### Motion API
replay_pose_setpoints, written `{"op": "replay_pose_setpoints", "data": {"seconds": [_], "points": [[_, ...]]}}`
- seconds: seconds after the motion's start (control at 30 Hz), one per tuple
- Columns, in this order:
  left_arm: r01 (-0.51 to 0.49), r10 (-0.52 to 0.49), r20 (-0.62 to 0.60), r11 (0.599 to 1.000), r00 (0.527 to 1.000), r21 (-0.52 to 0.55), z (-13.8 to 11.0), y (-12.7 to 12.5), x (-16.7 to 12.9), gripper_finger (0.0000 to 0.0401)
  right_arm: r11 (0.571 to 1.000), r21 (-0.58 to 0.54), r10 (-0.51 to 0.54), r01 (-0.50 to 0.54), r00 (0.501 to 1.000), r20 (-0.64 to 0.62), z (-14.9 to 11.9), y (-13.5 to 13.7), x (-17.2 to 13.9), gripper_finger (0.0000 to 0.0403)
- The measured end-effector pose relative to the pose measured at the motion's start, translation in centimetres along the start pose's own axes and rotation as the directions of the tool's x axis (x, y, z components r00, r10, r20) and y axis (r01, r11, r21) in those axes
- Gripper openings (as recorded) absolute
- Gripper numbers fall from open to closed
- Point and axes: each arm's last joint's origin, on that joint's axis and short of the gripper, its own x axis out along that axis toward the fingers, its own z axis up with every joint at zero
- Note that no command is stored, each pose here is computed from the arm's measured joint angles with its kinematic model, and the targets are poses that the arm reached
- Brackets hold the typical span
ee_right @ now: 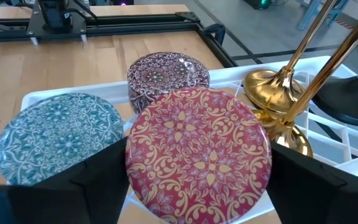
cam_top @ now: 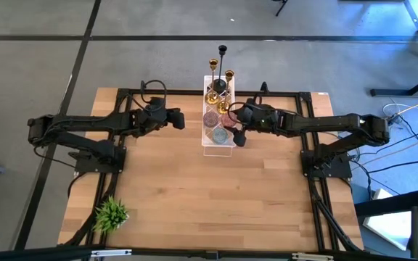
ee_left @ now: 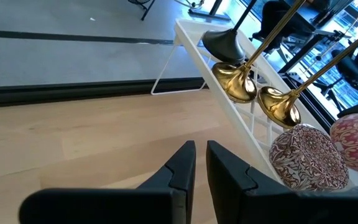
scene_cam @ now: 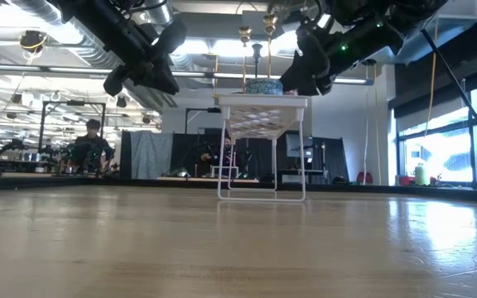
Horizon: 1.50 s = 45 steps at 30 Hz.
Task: Pick & Place candle stick holders
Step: Put the pink scented candle on the shelf
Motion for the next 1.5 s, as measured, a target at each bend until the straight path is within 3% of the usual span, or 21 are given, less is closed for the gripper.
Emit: {"op": "replay_pose_setpoints", "data": {"seconds": [0.9,1.1,1.5], "points": [[0.012,-0.012,-0.013,1.0,1.0,0.011,0.0,0.0,0.0,0.0033,0.999,0.044,0.026,-0.026,1.0,-0.008,-0.5,0.2,1.1,0.0323],[0.017,-0.017,-0.019,1.0,1.0,0.017,-0.1,0.0,0.0,0.0033,0.999,0.044,-0.03,0.031,1.0,-0.008,-0.5,0.1,1.1,0.0323],[0.017,-0.017,-0.019,1.0,1.0,0.018,-0.1,0.0,0.0,0.0033,0.999,0.05,-0.021,0.022,1.0,-0.021,-0.6,0.3,1.0,0.0323]]}}
